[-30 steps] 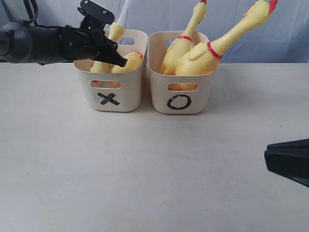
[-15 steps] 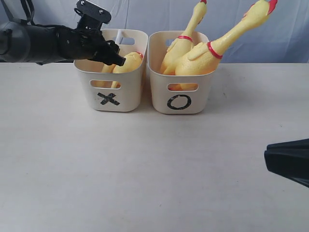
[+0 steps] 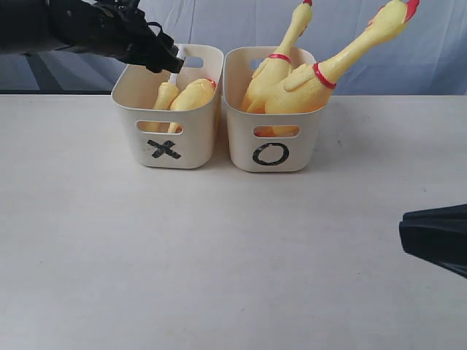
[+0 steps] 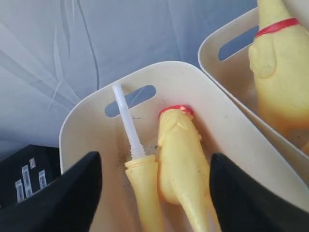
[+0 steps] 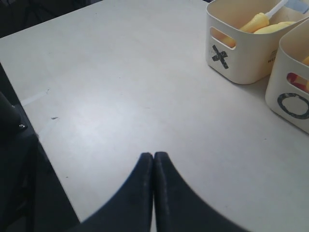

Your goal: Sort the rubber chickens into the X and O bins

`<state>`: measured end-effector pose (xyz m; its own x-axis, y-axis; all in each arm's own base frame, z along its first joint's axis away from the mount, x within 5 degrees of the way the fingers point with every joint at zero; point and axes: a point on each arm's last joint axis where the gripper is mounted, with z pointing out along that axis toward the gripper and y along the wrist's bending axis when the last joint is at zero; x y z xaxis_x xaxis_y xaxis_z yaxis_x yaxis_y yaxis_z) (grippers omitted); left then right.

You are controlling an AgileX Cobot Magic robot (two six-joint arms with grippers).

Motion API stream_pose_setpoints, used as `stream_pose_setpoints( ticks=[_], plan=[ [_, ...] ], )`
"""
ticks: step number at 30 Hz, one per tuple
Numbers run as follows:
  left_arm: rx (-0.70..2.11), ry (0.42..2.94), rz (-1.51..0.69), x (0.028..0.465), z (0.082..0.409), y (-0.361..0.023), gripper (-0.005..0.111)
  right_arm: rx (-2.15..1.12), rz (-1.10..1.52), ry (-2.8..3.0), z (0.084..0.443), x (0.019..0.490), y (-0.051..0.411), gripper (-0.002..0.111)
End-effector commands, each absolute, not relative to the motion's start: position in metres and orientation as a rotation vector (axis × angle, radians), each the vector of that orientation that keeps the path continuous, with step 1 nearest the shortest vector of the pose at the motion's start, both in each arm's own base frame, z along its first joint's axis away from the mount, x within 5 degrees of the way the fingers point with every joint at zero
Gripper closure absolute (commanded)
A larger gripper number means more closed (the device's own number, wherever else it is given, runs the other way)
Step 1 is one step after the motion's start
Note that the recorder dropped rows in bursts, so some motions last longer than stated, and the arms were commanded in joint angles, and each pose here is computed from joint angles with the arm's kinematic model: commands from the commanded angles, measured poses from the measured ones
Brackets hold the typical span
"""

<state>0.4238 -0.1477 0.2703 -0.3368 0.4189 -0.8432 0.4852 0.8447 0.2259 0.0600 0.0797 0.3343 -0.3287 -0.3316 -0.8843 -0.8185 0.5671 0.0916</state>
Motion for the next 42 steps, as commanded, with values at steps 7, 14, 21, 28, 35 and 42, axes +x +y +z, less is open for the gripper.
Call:
stream_pose_setpoints(
  ticks=[7,14,21,28,35,42],
  plan=[
    [0.810,1.985,-0.030,0.398,0.307,-0.139,0.046,-0.926,0.682,1.893,0.334,0.060,0.079,0.108],
    [0.803,1.972,-0.026,0.399,0.308,-0.139,0.046,-0.926,0.682,1.893,0.334,0.060,0.079,0.108],
    [0.799,1.967,-0.024,0.400,0.309,-0.139,0.046,-0.930,0.703,1.895,0.334,0.058,0.080,0.108],
    [0.792,1.936,-0.021,0.392,0.324,-0.137,0.046,-0.851,0.684,1.839,0.341,0.048,0.069,0.108],
    [0.745,1.805,-0.009,0.363,0.379,-0.127,0.046,-0.681,0.566,1.776,0.348,0.036,0.052,0.108],
    [0.702,1.686,0.000,0.330,0.424,-0.116,0.046,-0.543,0.456,1.757,0.350,0.032,0.044,0.108]
  ],
)
